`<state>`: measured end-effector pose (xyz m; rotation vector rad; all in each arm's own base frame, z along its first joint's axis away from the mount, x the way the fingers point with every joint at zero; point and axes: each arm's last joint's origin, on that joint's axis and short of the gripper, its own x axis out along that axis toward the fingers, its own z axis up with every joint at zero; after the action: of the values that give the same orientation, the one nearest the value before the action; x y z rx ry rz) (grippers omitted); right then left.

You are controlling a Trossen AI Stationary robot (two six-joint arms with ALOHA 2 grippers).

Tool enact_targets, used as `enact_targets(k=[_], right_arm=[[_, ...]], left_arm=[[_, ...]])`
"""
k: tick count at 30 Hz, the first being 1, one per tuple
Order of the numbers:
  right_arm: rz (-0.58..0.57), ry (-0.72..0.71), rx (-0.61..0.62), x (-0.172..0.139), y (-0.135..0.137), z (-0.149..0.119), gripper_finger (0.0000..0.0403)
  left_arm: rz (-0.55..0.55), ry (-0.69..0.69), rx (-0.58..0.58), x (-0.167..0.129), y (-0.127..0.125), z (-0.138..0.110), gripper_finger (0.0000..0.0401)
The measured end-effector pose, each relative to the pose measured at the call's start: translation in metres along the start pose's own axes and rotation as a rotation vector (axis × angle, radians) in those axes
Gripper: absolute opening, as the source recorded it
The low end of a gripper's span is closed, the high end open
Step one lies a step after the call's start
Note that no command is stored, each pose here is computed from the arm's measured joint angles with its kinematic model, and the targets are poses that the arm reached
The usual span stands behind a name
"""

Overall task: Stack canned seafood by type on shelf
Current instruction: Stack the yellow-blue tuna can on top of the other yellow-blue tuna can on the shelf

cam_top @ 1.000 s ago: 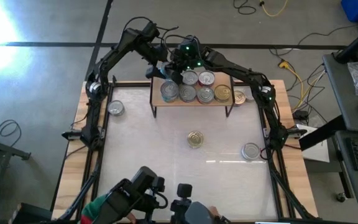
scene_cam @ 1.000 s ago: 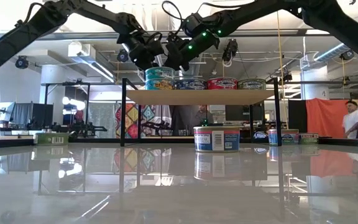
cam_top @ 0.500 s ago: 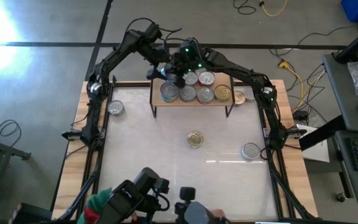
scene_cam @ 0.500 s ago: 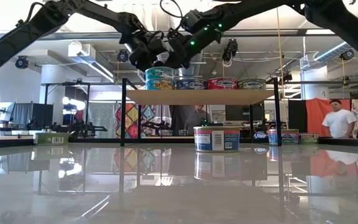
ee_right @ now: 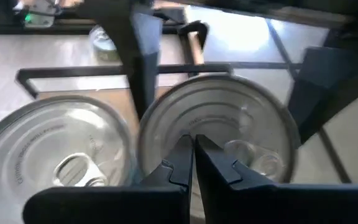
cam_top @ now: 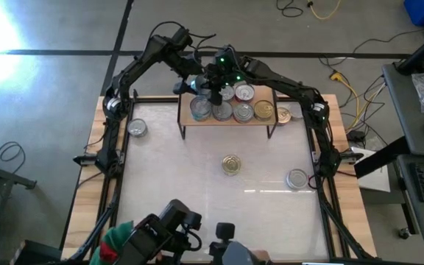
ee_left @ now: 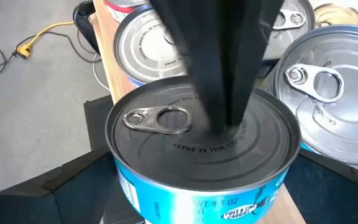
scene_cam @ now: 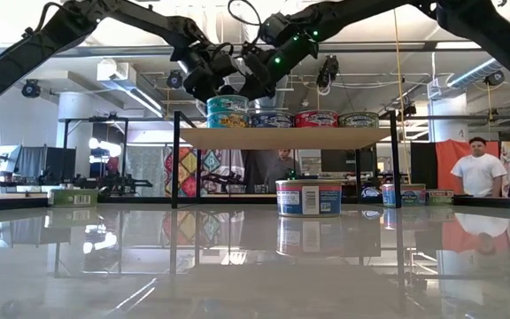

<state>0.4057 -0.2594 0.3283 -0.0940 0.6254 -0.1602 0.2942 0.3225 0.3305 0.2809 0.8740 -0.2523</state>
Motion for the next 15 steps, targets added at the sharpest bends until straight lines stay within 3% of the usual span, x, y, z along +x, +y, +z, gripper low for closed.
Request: enact_targets(k=[6,15], right_arm=[[-0.066,-0.174,-0.015,-0.007,-0.006,0.02,0.0013],[-0.064,-0.191,0.029,0.013,-0.006,0.014,0.0013]], left_arm=[[-0.001,-0.003,0.023,0.002,-0.001,0.003,0.04],[0.027,-0.014,0.028,0.002,0.002,0.005,0.04]])
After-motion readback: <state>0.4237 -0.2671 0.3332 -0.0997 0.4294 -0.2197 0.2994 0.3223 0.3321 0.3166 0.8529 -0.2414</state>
